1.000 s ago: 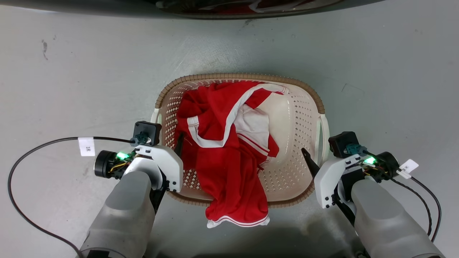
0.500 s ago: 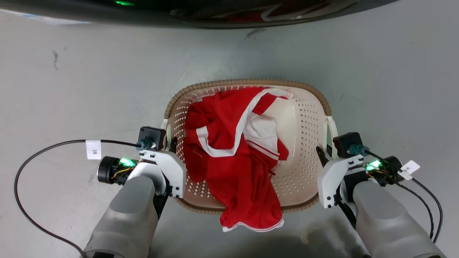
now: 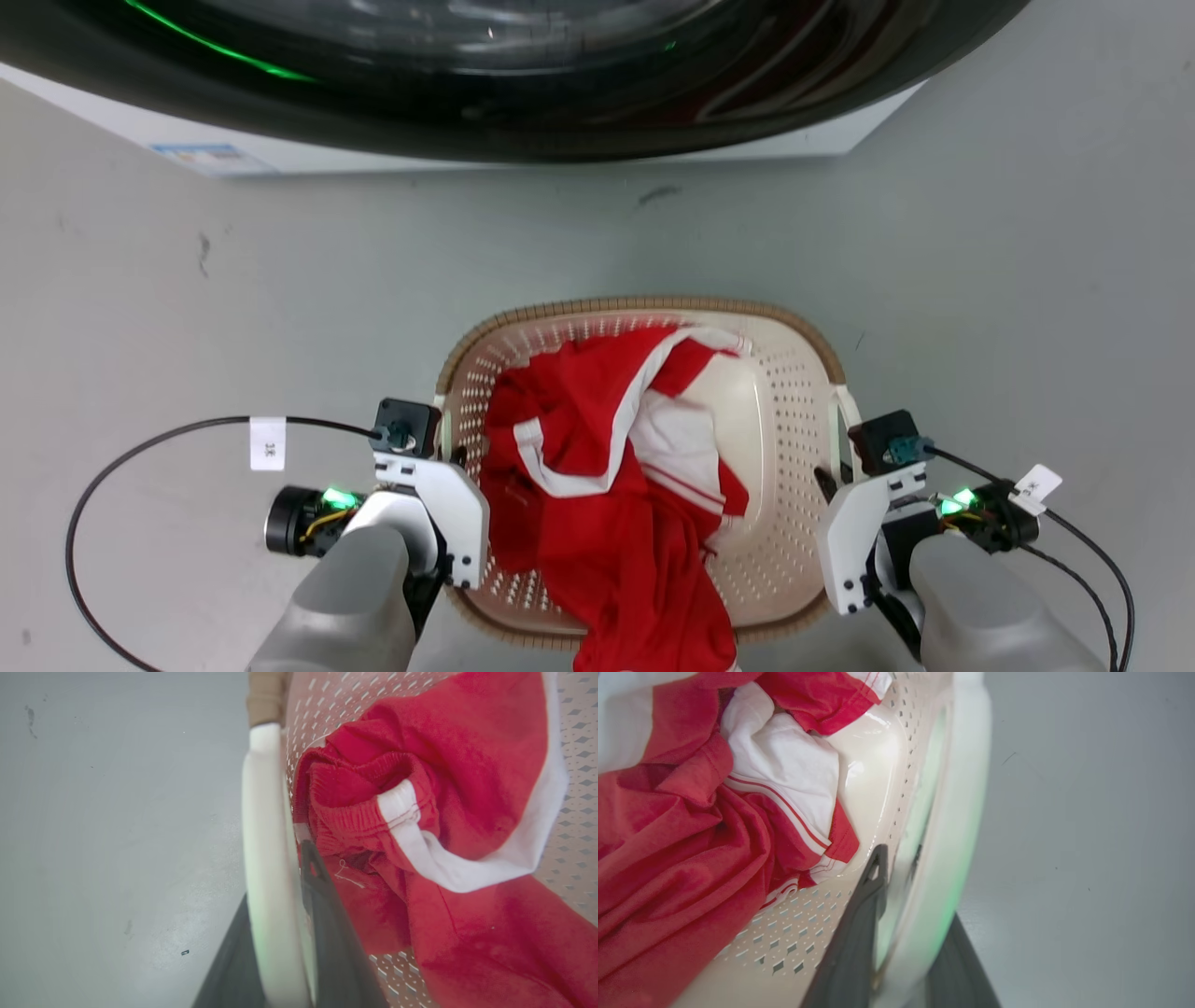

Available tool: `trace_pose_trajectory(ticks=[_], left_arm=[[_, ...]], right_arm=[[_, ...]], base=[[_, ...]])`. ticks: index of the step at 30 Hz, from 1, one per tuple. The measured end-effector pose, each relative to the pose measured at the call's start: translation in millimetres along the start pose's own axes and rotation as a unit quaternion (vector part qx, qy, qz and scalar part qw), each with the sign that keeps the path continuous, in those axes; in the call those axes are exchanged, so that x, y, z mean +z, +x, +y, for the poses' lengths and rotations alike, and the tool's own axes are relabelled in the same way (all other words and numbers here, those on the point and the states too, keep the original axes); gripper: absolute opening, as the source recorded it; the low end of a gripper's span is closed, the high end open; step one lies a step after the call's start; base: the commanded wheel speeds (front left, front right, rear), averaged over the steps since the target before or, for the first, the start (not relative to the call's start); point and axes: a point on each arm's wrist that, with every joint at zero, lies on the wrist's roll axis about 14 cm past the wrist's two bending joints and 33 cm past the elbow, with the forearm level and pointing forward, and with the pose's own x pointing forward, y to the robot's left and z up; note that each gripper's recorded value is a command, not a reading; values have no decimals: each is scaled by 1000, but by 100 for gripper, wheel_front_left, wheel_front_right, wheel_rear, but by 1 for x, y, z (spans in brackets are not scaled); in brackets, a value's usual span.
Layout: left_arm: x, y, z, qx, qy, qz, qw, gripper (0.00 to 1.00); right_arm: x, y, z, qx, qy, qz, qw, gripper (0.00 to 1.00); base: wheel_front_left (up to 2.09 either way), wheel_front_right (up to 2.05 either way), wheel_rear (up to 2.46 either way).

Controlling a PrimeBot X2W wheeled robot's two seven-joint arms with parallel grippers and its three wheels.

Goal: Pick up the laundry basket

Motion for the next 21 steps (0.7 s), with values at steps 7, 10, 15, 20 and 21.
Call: trace_pose_trajectory(ticks=[7, 10, 15, 20, 21], left_arm=[[-1, -24, -6, 1, -2, 9, 1000, 0], [0, -34, -9, 1, -3, 12, 1000, 0], [2, -52, -13, 1, -5, 9, 1000, 0], [4, -70, -15, 2, -5, 5, 1000, 0], [6, -73, -15, 2, -4, 2, 1000, 0]], right_arm=[[1, -23, 9, 2, -7, 8, 1000, 0], [2, -33, 12, 1, -10, 9, 1000, 0], [4, -51, 18, -1, -18, 6, 1000, 0], [12, -67, 22, -4, -29, -9, 1000, 0], [14, -70, 22, -6, -30, -14, 999, 0]], base=[[0, 0, 0], [0, 0, 0], [0, 0, 0], [0, 0, 0], [0, 0, 0]])
